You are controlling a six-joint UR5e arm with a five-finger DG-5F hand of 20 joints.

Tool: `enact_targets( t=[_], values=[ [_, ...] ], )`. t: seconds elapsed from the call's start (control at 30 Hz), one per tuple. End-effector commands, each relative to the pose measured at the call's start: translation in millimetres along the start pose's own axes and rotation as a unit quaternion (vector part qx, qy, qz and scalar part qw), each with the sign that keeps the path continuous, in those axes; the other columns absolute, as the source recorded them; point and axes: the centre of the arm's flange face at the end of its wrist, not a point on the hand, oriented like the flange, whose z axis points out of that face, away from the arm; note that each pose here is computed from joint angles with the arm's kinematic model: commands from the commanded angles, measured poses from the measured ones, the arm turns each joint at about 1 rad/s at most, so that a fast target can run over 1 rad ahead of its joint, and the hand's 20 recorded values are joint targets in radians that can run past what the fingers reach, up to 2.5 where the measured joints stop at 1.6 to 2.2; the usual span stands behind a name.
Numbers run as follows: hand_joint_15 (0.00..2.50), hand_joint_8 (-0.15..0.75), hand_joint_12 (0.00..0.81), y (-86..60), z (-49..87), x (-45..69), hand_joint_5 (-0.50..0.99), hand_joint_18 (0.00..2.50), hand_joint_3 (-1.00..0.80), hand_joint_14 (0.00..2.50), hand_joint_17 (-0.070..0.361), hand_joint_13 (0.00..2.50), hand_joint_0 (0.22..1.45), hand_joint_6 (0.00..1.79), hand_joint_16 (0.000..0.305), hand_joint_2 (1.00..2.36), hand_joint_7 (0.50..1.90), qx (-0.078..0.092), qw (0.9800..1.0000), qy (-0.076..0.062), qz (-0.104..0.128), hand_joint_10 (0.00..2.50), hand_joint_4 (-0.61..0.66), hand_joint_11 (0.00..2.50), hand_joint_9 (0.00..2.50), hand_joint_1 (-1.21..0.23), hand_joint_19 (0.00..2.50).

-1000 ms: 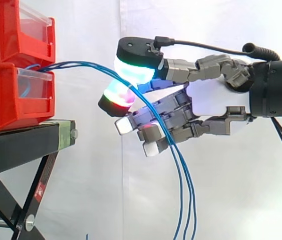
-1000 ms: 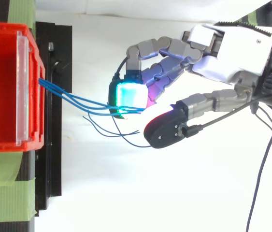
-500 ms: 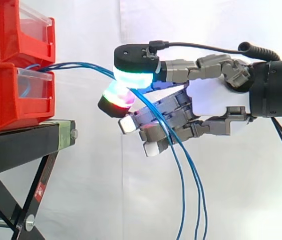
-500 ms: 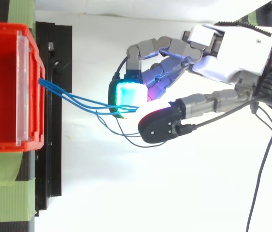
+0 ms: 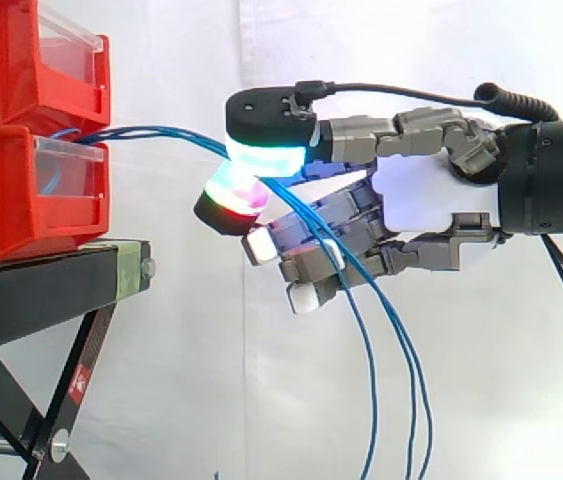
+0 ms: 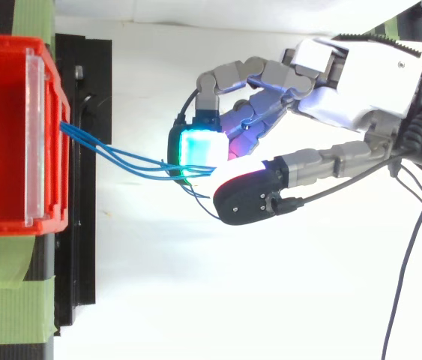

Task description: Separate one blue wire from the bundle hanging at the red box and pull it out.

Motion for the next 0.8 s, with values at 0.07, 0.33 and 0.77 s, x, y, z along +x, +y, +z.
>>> enact_targets(
  t=[0.07, 0.33, 0.77],
  values=[
    [1.64, 0.335, 0.355, -0.5, -0.7, 1.1, -0.21, 0.62, -0.05, 0.01, 0.111, 1.11, 0.61, 0.81, 0.049, 1.03, 1.19, 0.001, 1.0, 0.001, -0.001, 0.02, 0.13, 1.16, 0.89, -0.76, 1.01],
    [1.51, 0.34, 0.38, 0.3, -0.4, 1.9, -0.2, 0.59, -0.07, 0.02, 0.111, 0.99, 0.6, 0.8, 0.049, 1.03, 1.19, 0.0, 1.0, 0.001, 0.003, 0.02, 0.12, 1.05, 0.74, -0.74, 1.0],
    [1.19, 0.347, 0.378, 0.3, -0.4, 1.9, -0.19, 0.58, -0.07, 0.02, 0.113, 1.04, 0.6, 0.8, 0.05, 1.03, 1.2, 0.0, 1.0, 0.001, 0.003, 0.02, 0.12, 0.97, 0.72, -0.72, 0.96]
  ],
)
